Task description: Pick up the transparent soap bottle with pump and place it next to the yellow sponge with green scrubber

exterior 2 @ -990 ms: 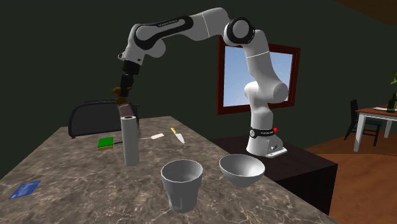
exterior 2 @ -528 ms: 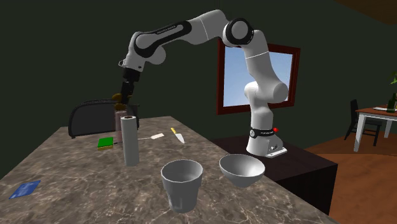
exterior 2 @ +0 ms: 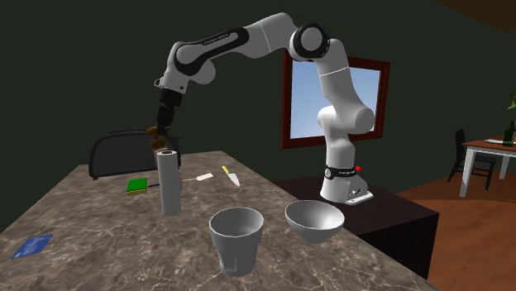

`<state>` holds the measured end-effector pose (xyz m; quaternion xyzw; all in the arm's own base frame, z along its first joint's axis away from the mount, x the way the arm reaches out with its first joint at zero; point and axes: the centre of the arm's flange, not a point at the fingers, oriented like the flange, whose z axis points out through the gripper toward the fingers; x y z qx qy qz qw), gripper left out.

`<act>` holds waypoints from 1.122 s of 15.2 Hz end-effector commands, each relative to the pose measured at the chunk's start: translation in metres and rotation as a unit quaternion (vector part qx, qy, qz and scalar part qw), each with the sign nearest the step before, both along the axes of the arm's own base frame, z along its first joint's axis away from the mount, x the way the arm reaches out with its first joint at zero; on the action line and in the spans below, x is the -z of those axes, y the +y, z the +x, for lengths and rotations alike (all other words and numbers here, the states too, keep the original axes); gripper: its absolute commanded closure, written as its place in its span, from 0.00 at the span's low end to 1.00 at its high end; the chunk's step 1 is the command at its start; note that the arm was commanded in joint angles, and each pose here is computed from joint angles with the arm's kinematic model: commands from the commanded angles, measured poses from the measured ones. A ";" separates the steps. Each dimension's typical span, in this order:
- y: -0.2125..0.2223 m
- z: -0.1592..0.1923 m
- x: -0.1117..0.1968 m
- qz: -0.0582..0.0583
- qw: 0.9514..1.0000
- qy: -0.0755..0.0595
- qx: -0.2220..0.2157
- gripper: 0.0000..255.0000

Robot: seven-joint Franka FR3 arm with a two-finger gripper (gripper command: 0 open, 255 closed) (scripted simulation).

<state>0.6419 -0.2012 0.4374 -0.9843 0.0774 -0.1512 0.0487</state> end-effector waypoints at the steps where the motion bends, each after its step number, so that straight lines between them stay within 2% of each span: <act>1: 0.000 0.000 0.000 0.000 1.000 0.000 0.000 0.00; 5: 0.000 0.000 0.000 0.000 1.000 0.000 0.000 0.00; 9: -0.004 -0.015 -0.048 0.000 1.000 0.000 0.000 0.00; 17: -0.004 -0.015 -0.048 0.000 1.000 0.000 0.000 0.00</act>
